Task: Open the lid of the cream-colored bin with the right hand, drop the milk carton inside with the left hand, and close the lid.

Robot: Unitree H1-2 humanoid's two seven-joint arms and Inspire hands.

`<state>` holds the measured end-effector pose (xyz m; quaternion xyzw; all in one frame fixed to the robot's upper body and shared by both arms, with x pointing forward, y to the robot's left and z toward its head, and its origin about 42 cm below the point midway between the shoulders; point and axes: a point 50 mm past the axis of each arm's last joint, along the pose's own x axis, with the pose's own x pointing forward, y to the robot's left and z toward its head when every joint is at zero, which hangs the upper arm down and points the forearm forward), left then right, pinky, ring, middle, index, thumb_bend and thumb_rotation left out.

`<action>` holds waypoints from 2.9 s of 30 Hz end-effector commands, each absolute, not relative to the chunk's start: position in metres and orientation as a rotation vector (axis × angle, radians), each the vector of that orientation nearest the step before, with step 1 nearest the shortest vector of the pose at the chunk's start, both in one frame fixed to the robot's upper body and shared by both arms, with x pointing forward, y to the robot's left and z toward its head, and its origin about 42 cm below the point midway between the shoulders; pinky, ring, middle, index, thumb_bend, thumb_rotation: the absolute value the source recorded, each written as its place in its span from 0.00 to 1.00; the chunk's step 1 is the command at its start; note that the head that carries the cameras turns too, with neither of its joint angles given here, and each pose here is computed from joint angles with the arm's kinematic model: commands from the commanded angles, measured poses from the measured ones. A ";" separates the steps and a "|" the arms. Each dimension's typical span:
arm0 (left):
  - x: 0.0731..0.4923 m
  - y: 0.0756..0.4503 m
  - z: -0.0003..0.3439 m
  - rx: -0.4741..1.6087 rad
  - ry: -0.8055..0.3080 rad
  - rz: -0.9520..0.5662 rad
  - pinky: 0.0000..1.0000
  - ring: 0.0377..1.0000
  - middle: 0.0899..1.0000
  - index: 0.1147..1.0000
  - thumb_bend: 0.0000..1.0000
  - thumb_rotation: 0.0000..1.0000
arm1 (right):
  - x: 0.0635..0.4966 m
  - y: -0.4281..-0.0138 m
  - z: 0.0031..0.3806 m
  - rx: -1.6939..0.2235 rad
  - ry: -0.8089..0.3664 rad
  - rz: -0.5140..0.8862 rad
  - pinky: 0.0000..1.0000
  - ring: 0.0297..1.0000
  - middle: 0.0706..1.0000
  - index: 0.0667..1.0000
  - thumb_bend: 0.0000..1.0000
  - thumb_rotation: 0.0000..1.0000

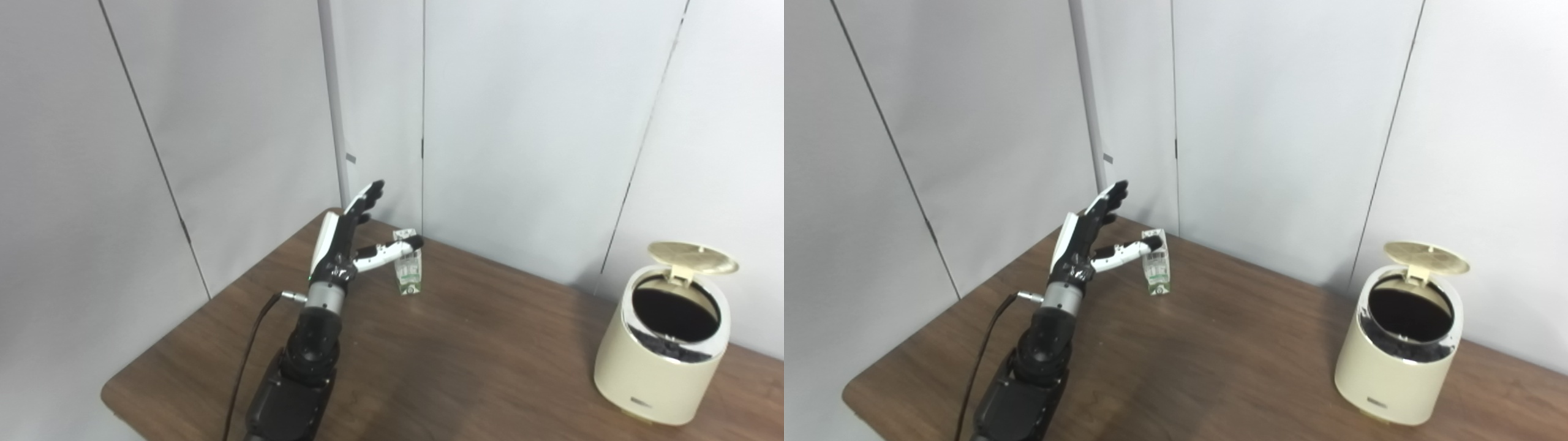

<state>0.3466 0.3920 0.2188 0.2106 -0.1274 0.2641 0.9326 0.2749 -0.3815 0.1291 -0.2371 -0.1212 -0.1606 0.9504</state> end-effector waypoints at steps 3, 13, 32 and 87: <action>0.361 0.407 0.247 0.479 -0.343 0.619 0.91 0.93 0.89 0.92 0.98 0.35 | 0.267 -0.381 0.110 -0.476 -0.211 -0.331 0.61 0.66 0.68 0.65 0.30 0.31; 0.377 0.428 0.240 0.535 -0.179 0.538 0.89 0.95 0.93 0.95 1.00 0.42 | 0.264 -0.377 0.113 -0.476 -0.189 -0.334 0.60 0.66 0.69 0.65 0.32 0.39; 0.400 0.434 0.228 0.463 0.016 0.316 0.84 0.88 0.88 0.91 1.00 0.57 | 0.253 -0.381 0.113 -0.489 -0.170 -0.336 0.60 0.66 0.68 0.64 0.31 0.35; 0.458 0.415 0.231 0.566 0.046 0.265 0.75 0.78 0.75 0.77 0.93 0.12 | 0.247 -0.364 0.112 -0.497 -0.134 -0.347 0.56 0.60 0.62 0.46 0.48 0.15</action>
